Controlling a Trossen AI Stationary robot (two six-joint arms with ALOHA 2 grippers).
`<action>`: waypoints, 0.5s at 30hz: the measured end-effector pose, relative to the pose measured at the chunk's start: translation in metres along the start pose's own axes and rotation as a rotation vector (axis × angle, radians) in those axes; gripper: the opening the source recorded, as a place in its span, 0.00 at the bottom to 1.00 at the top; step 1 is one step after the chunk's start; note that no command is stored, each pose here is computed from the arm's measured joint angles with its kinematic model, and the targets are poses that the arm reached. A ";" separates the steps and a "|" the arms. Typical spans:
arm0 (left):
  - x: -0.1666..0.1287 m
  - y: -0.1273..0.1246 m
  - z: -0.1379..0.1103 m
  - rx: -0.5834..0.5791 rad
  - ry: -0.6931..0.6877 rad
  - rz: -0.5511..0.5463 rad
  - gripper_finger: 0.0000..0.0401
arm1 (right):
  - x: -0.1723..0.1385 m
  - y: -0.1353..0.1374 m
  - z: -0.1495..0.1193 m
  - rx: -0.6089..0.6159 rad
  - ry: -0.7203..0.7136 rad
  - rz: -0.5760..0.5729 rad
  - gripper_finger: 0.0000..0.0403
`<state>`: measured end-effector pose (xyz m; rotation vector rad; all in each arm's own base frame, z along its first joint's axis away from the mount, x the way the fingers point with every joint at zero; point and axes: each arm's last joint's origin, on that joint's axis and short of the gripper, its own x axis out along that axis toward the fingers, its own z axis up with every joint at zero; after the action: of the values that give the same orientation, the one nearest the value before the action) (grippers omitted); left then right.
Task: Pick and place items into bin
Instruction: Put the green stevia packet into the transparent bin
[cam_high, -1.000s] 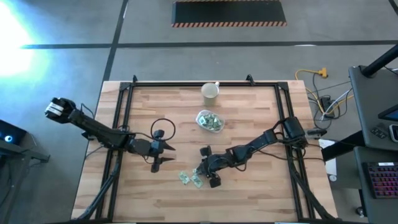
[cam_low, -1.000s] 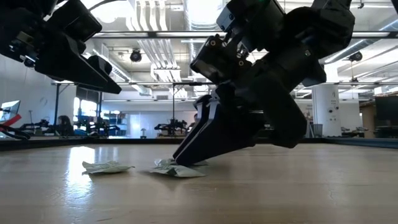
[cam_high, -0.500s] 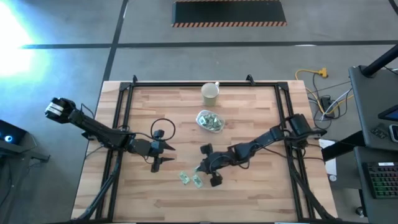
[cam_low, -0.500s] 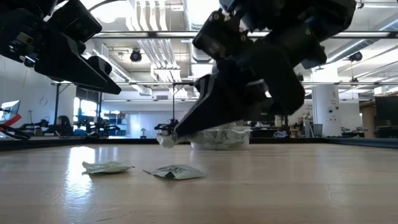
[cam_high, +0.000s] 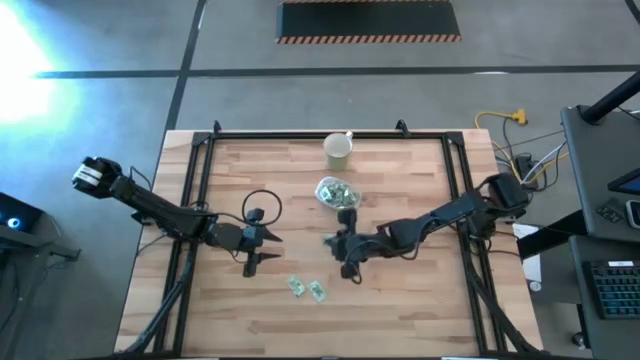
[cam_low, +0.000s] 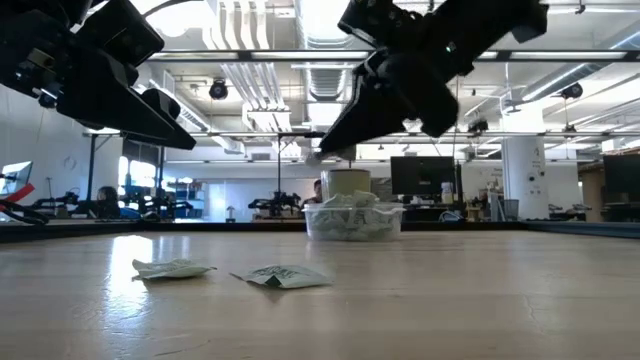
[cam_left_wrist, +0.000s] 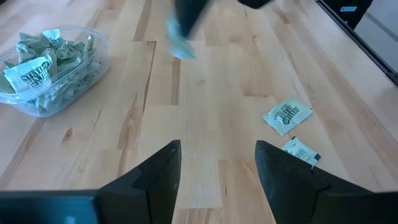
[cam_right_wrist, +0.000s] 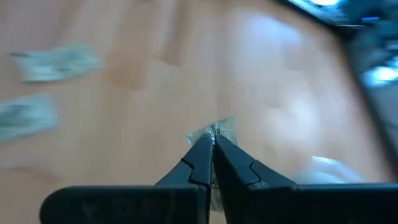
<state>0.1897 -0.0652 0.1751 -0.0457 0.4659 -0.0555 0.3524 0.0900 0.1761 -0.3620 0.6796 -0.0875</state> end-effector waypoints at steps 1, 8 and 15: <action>0.000 0.000 0.000 0.000 0.000 0.000 0.47 | -0.002 -0.004 0.001 -0.007 0.006 -0.045 0.02; 0.000 0.000 0.000 -0.004 -0.001 0.000 0.47 | -0.012 -0.042 0.001 0.014 0.061 -0.242 0.02; 0.000 0.000 0.000 -0.004 -0.001 0.000 0.47 | -0.003 -0.087 -0.019 0.132 0.178 -0.329 0.02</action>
<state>0.1898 -0.0652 0.1753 -0.0495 0.4648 -0.0548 0.3416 0.0033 0.1956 -0.3390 0.7813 -0.4795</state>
